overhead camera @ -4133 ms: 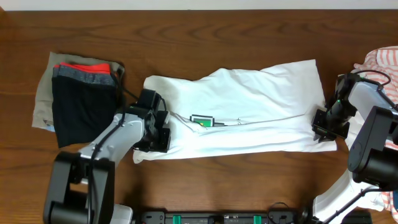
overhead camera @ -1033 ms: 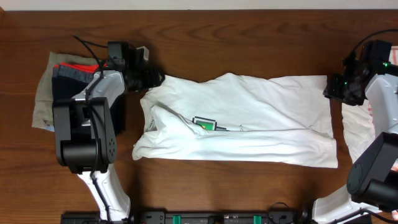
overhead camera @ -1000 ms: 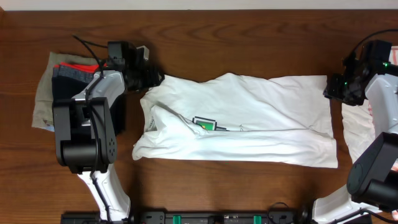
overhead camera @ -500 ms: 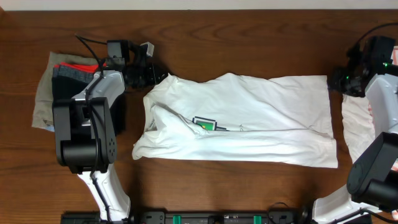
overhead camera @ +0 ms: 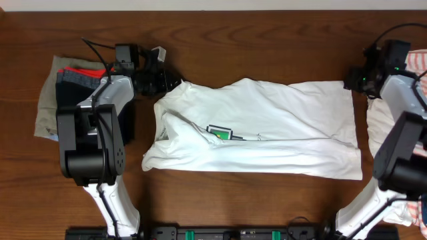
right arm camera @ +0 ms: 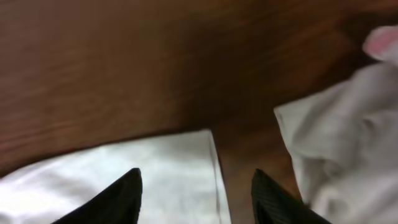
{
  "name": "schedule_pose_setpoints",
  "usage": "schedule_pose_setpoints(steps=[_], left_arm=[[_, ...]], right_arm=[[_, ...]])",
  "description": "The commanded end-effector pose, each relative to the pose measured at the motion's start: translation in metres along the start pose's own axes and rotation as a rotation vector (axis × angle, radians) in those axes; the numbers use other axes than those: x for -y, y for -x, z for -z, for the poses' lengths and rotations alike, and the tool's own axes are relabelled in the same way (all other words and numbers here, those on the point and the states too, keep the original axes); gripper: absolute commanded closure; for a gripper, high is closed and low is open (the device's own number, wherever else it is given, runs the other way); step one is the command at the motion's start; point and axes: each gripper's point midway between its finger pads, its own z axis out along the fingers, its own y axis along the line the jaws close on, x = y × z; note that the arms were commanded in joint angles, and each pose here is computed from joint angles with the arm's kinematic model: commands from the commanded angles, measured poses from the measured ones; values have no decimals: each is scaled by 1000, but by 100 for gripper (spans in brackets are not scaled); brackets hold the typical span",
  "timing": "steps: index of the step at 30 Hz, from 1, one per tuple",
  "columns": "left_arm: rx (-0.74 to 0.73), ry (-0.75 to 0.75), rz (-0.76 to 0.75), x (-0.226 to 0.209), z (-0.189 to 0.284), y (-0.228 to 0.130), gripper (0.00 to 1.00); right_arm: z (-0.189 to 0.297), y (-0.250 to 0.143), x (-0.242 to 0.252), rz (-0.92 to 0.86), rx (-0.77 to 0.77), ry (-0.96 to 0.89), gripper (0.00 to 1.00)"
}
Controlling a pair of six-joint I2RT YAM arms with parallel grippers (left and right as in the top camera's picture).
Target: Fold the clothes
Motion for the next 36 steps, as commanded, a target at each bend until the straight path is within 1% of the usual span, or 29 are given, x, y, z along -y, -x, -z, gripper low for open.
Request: schedule_pose_setpoints(steps=[1, 6, 10, 12, 13, 14, 15, 16, 17, 20, 23, 28, 30, 32, 36], left_arm=[[15, -15, -16, 7, 5, 8, 87], [15, -15, -15, 7, 5, 8, 87], [15, -15, -16, 7, 5, 8, 87], [15, -15, -16, 7, 5, 8, 87], [15, -15, -16, 7, 5, 8, 87], [15, -15, -16, 7, 5, 8, 87], [15, -14, -15, 7, 5, 8, 87], [15, -14, -15, 7, 5, 8, 87], [15, -15, -15, 7, 5, 8, 87], [15, -14, -15, 7, 5, 8, 87], [9, -14, -9, 7, 6, 6, 90], [-10, -4, 26, 5, 15, 1, 93], [-6, -3, 30, 8, 23, 2, 94], [8, -20, 15, 18, 31, 7, 94], [44, -112, -31, 54, 54, 16, 94]], right_arm=[[-19, -2, -1, 20, -3, 17, 43], [-37, -10, -6, 17, -21, 57, 41], [-50, -20, -8, 14, -49, 75, 42], [-54, -23, -11, 12, -59, 93, 44], [-55, -24, -11, 11, -61, 98, 48], [-55, -23, -12, 12, -58, 103, 56], [-55, -22, -12, 12, -54, 104, 67], [-55, -21, -13, 12, -51, 105, 89], [-54, -21, -13, 12, -50, 108, 98], [-52, -23, -13, 9, -66, 106, 99], [-43, -18, -7, 1, -74, 84, 99], [-4, 11, 10, -81, -12, 48, 99], [16, 22, 14, -89, 21, 49, 99], [33, 28, 15, -92, 40, 48, 99], [56, 28, 12, -92, 40, 47, 99]])
